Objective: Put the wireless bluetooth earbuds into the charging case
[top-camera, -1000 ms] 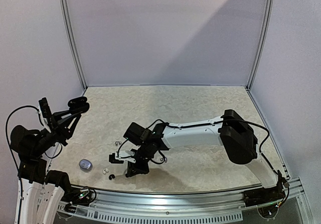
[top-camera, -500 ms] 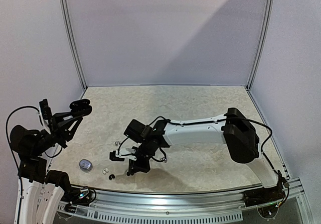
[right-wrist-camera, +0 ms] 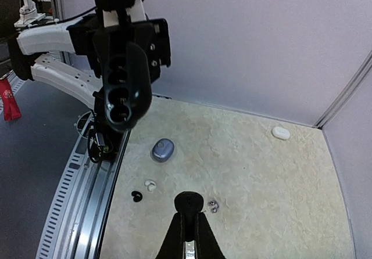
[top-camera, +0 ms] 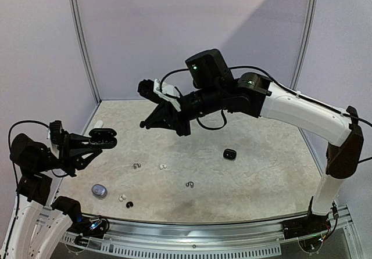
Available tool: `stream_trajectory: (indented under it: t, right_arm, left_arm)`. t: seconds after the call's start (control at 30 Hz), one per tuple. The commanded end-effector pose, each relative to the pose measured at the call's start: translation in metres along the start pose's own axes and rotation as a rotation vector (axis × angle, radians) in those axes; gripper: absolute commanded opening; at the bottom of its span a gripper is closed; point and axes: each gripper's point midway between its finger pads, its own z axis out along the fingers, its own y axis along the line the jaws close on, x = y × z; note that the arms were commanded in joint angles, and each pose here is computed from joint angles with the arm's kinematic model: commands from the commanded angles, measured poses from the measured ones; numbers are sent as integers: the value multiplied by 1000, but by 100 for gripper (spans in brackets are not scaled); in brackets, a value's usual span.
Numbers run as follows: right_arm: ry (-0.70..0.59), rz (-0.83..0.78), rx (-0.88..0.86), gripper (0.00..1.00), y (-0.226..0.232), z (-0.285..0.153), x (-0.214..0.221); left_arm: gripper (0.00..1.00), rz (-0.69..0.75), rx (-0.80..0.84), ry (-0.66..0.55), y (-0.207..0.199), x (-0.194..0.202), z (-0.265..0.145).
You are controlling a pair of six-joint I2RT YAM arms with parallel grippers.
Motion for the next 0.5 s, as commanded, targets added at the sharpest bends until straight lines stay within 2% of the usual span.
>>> stream_trajectory:
  t: [0.0, 0.3, 0.47]
  right_arm:
    - [-68, -71, -42, 0, 26, 1, -26]
    - [-123, -187, -128, 0, 74, 5, -51]
    - [-166, -215, -133, 0, 81, 3, -62]
  left_arm:
    - [0, 58, 100, -3, -17, -1, 6]
    - [0, 44, 132, -9, -20, 3, 13]
    - [0, 15, 108, -3, -16, 6, 13]
